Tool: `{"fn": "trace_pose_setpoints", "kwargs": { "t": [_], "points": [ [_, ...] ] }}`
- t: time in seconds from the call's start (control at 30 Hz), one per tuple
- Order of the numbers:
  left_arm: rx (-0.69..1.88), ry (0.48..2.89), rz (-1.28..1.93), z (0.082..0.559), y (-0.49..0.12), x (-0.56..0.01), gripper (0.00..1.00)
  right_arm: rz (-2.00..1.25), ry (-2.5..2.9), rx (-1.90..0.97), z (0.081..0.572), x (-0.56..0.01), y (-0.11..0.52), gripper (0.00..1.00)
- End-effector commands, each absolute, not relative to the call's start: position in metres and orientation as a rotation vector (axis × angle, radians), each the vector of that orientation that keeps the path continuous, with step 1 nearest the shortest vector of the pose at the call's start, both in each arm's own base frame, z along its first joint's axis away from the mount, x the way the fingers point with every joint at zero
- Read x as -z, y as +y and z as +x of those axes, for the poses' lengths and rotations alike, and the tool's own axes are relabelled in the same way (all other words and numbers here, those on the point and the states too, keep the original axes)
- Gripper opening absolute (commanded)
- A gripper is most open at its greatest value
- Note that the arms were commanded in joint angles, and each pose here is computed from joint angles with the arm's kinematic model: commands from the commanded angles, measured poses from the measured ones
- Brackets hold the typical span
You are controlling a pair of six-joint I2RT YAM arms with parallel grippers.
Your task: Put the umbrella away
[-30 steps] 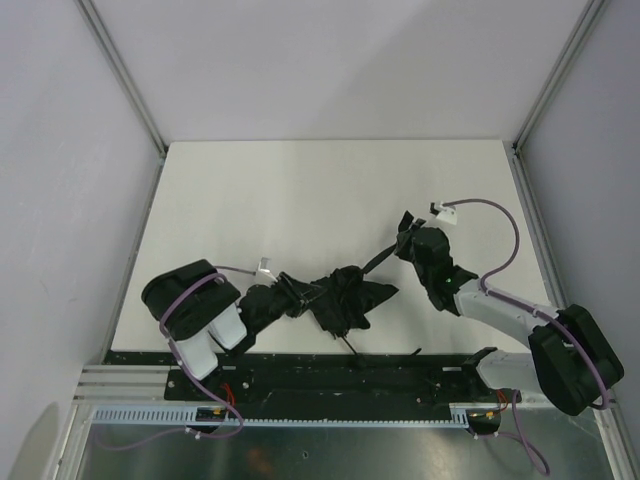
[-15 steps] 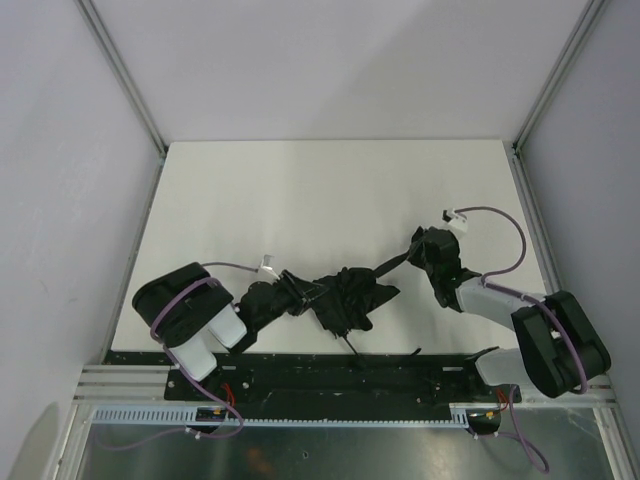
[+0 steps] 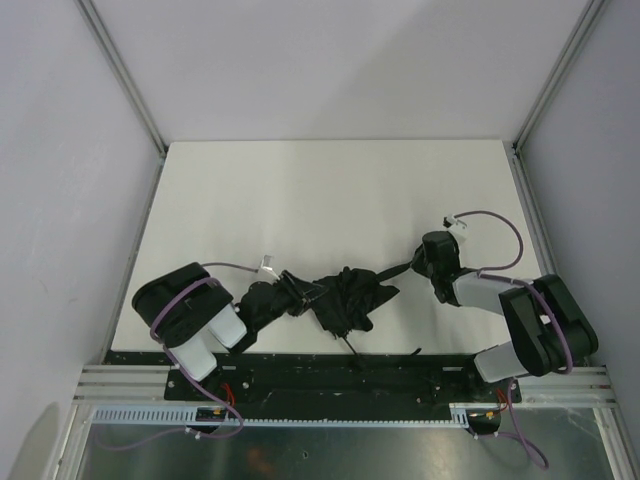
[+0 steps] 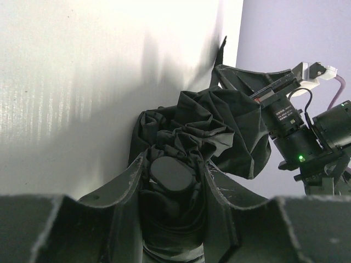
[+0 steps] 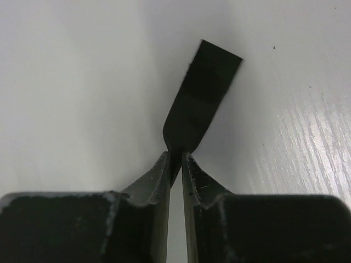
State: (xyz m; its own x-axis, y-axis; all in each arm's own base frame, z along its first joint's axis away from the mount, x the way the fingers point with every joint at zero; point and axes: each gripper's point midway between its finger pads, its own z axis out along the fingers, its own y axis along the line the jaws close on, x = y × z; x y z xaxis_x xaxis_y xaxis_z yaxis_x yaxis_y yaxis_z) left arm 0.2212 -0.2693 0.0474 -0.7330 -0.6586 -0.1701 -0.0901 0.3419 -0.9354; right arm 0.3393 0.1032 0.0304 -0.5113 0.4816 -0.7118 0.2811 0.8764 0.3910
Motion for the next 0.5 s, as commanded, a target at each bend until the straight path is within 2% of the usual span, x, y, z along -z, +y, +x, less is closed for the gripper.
{"fn": "trace_pose_setpoints", "kwargs": {
  "t": [0.0, 0.13, 0.2, 0.37, 0.47],
  "points": [
    [1.441, 2.032, -0.619, 0.227, -0.277, -0.064, 0.00, 0.564, 2.161, -0.304, 0.346, -0.045, 0.108, 0.24],
    [1.437, 2.040, -0.628, 0.228, -0.278, -0.064, 0.00, 0.552, 2.222, -0.371, 0.337, -0.058, 0.117, 0.58],
    [1.435, 2.044, -0.635, 0.229, -0.278, -0.063, 0.00, 0.517, 2.255, -0.402, 0.330, -0.065, 0.122, 0.71],
    [1.418, 2.086, -0.668, 0.228, -0.280, -0.056, 0.00, 0.316, 2.221, -0.422, 0.315, -0.105, 0.133, 0.82],
    [1.401, 2.112, -0.703, 0.229, -0.280, -0.053, 0.00, -0.014, 2.168, -0.477, 0.295, -0.128, 0.172, 0.84]
  ]
}}
